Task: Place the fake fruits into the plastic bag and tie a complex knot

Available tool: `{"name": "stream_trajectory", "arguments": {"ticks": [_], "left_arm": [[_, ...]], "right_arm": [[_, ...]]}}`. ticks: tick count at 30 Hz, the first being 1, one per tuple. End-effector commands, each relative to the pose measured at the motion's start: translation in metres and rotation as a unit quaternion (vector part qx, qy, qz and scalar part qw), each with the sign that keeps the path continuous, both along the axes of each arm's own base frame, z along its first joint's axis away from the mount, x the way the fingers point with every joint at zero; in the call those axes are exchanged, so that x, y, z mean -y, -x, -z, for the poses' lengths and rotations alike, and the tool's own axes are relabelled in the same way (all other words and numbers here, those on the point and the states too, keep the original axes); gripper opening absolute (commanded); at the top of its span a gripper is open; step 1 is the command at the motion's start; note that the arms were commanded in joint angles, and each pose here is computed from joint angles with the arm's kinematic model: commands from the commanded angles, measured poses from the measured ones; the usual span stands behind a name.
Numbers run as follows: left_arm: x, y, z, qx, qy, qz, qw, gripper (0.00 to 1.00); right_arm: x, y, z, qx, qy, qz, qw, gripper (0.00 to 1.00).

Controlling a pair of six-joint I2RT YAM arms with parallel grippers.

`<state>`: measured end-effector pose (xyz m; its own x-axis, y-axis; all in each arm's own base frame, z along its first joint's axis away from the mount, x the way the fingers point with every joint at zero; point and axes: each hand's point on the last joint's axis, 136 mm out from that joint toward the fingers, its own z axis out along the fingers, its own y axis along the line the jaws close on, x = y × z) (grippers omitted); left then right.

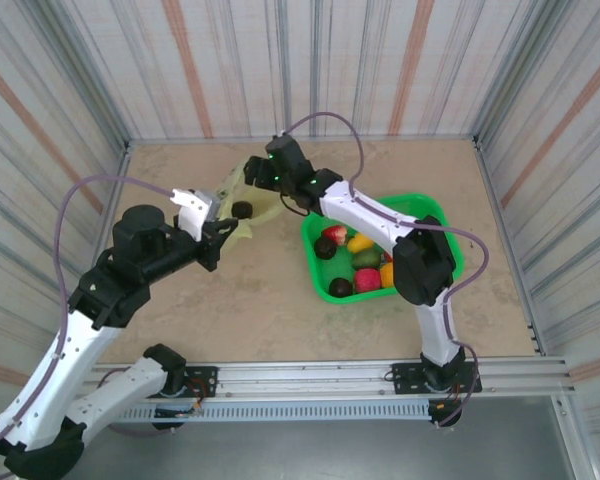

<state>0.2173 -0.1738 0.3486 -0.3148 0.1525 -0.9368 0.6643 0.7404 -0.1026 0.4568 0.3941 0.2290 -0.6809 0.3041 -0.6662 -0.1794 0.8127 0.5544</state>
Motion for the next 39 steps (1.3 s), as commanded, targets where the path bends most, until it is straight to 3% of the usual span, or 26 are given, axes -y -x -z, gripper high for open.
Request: {"name": "stream_trajectory", "arguments": {"ticks": [1, 5, 12, 18, 26, 33, 36, 39], "left_arm": [[-0.006, 0.002, 0.001, 0.009, -0.04, -0.005, 0.999, 0.0], [-0.008, -0.011, 0.006, 0.002, -0.055, -0.028, 0.998, 0.0], [0.019, -0.041, 0.007, -0.042, -0.051, -0.016, 0.998, 0.0], [0.038, -0.063, 0.008, -0.06, -0.031, -0.014, 0.998, 0.0], [0.035, -0.083, 0.007, -0.089, 0.011, -0.052, 0.995, 0.0], [0.034, -0.095, 0.012, -0.118, 0.029, -0.081, 0.989, 0.0], [0.035, -0.098, 0.014, -0.126, 0.034, -0.085, 0.988, 0.0], [0.036, -0.099, 0.015, -0.131, 0.036, -0.087, 0.987, 0.0]], "right_arm": [[0.057, -0.013, -0.045, 0.027, -0.026, 0.082, 0.996, 0.87], [0.088, -0.01, -0.046, 0.014, -0.04, 0.097, 0.994, 0.86], [0.067, 0.014, -0.037, -0.03, -0.055, 0.024, 0.998, 0.82], [0.053, 0.023, -0.059, -0.035, -0.081, -0.01, 0.996, 0.8], [0.049, 0.039, -0.087, -0.057, -0.164, -0.06, 0.983, 0.75], [0.046, 0.067, -0.122, -0.045, -0.215, -0.115, 0.969, 0.57], [0.051, 0.071, -0.135, -0.039, -0.227, -0.123, 0.965, 0.44], [0.067, 0.07, -0.151, -0.031, -0.239, -0.118, 0.963, 0.39]]}}
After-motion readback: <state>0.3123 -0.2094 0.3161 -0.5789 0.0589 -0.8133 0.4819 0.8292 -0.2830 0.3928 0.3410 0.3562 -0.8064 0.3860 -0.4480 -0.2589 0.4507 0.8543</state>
